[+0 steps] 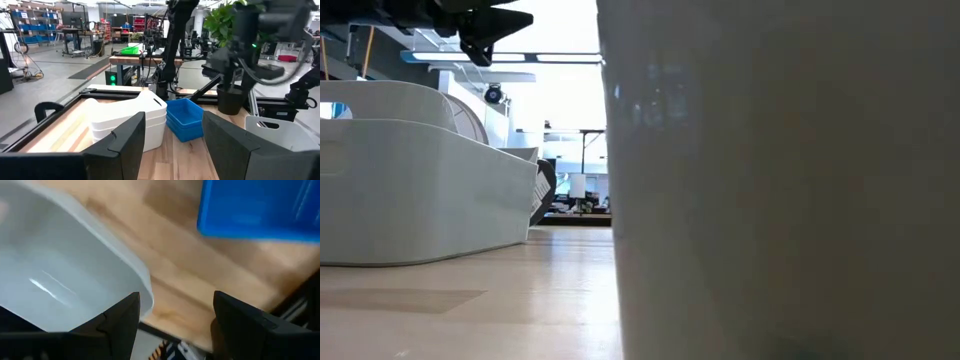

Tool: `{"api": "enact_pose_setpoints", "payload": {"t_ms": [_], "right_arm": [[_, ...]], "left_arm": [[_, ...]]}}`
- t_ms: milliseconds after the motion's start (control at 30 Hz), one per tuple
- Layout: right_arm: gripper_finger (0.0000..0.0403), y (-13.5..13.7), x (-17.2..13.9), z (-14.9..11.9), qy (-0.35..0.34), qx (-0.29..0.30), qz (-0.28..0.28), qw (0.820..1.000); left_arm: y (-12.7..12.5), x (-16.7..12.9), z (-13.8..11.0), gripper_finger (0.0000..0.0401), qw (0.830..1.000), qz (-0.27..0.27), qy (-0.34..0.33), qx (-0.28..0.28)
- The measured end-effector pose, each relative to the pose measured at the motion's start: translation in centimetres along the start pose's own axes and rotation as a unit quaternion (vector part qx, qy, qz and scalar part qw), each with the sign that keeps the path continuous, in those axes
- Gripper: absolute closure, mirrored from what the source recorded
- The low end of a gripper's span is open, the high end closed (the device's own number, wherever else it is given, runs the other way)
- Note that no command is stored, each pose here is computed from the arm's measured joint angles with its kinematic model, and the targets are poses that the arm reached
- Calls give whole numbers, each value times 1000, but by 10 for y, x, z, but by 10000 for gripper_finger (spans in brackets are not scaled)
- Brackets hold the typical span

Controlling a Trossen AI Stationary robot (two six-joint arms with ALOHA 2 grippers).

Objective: Stack baskets by color
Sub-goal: Stack the bottom gray bin on top of the gray bin

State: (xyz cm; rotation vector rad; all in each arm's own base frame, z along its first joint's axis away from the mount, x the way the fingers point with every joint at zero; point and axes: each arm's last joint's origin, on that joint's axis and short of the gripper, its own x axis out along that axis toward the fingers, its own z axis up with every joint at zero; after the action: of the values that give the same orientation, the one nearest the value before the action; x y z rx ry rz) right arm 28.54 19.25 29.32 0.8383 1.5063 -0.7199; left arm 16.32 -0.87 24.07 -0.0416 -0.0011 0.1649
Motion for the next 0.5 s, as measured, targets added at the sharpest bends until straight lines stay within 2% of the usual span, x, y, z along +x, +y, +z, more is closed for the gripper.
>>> {"api": "enact_pose_setpoints", "payload": {"t_ms": [133,267,500], "right_arm": [[162,7,11,-23,8,23,0,1000],[162,10,13,-41,-18,55,26,998],[162,10,22,-65,-44,99,31,994]], "left_arm": [[0,0,0,217,1000,0,0,0],[0,0,0,217,1000,0,0,0],[0,0,0,217,1000,0,0,6]]}}
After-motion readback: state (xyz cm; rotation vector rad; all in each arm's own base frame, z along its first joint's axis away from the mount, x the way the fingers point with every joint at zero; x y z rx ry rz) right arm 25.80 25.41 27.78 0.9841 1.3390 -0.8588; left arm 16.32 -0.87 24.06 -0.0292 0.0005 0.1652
